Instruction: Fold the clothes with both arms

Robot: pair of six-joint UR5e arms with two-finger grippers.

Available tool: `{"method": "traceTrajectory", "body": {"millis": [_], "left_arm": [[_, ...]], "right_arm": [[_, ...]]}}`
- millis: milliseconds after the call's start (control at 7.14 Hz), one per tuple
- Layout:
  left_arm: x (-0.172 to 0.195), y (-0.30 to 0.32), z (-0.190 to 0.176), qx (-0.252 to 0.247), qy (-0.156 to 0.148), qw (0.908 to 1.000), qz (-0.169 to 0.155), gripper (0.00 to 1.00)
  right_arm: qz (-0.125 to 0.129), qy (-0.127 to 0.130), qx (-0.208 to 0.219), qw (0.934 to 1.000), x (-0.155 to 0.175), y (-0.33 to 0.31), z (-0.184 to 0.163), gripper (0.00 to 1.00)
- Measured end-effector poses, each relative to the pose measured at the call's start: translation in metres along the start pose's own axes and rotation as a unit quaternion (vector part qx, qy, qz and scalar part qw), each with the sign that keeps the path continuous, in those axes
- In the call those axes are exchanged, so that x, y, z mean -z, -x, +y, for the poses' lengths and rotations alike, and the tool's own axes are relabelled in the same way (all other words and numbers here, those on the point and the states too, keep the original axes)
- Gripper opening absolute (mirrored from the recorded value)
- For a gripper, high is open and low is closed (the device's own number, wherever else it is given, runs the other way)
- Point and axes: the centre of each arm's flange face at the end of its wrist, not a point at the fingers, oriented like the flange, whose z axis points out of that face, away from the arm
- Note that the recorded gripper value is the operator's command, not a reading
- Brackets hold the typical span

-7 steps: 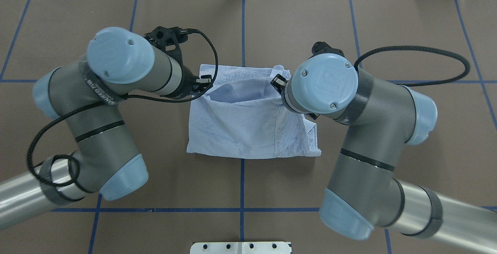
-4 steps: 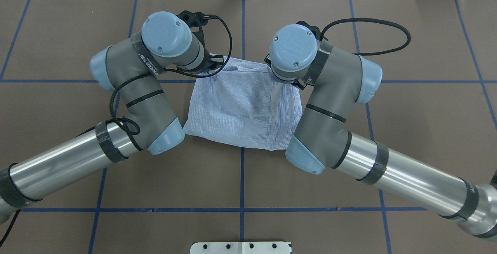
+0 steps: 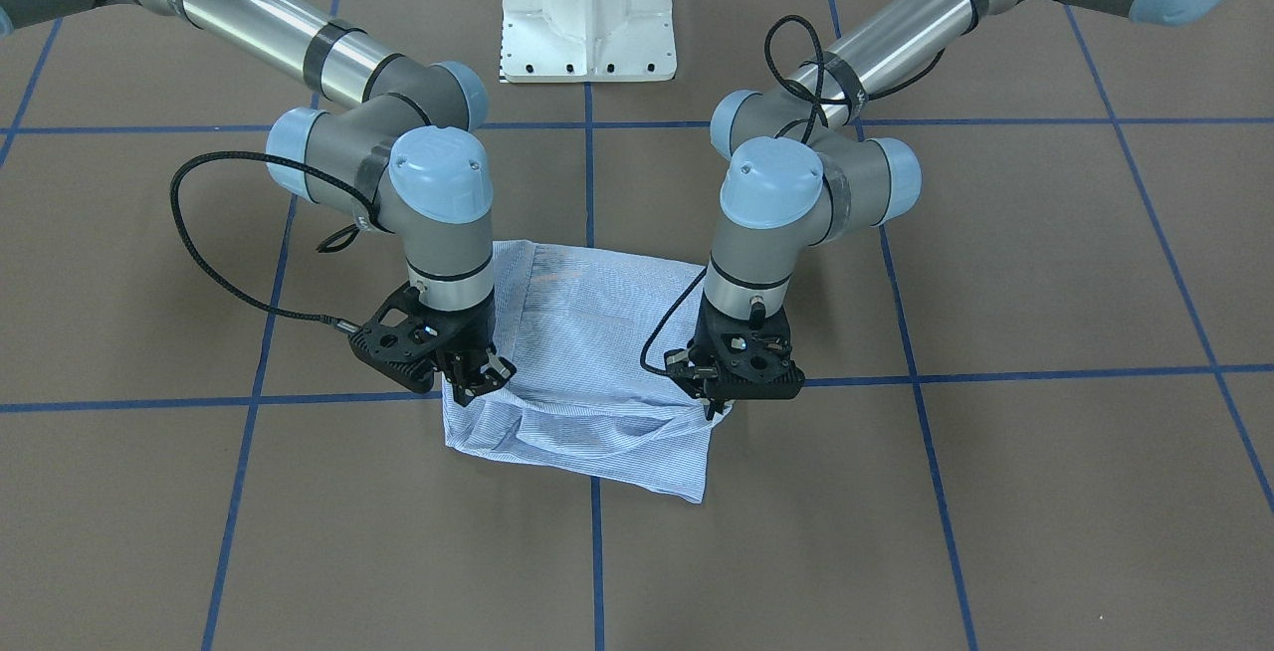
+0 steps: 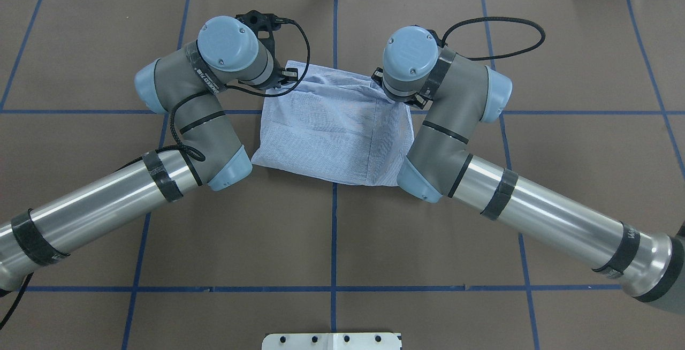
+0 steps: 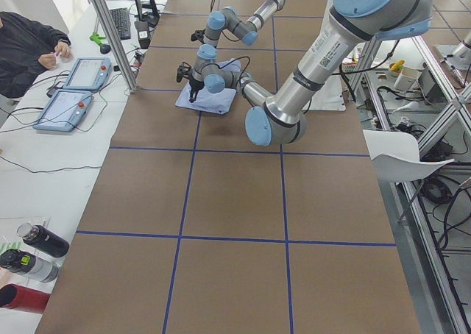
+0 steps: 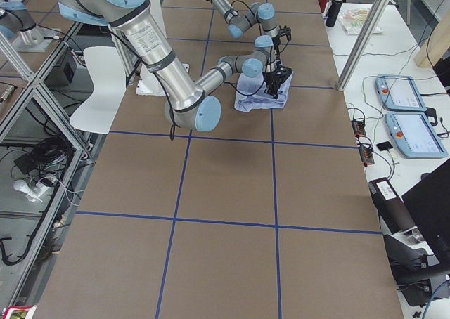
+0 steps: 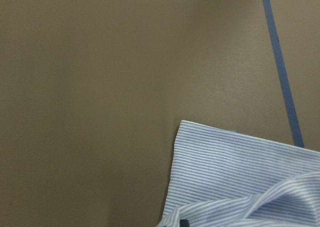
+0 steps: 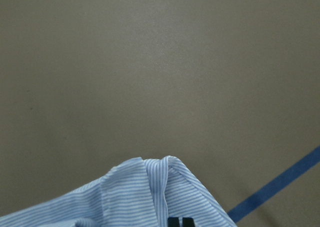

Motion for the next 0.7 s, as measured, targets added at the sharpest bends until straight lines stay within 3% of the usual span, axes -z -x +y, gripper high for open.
{"method": "traceTrajectory", "body": {"millis": [280,560,700], "left_arm": [[0.015,0.007,-0.018,-0.007,0.002,0.9998,0.016,1.00],[0.067,0.052,-0.029,-0.050,0.030,0.9969,0.053,1.00],[0.102,0.080,-0.023,-0.084,0.038,0.9943,0.055,1.00]], "right_arm": [[0.005,0.029,0.033,0.9990,0.013,0.001,-0.033,1.00],[0.003,0.078,0.085,0.9933,0.060,-0.005,-0.091,1.00],[0.010,0.092,0.127,0.9875,0.086,-0.020,-0.120,1.00]]}}
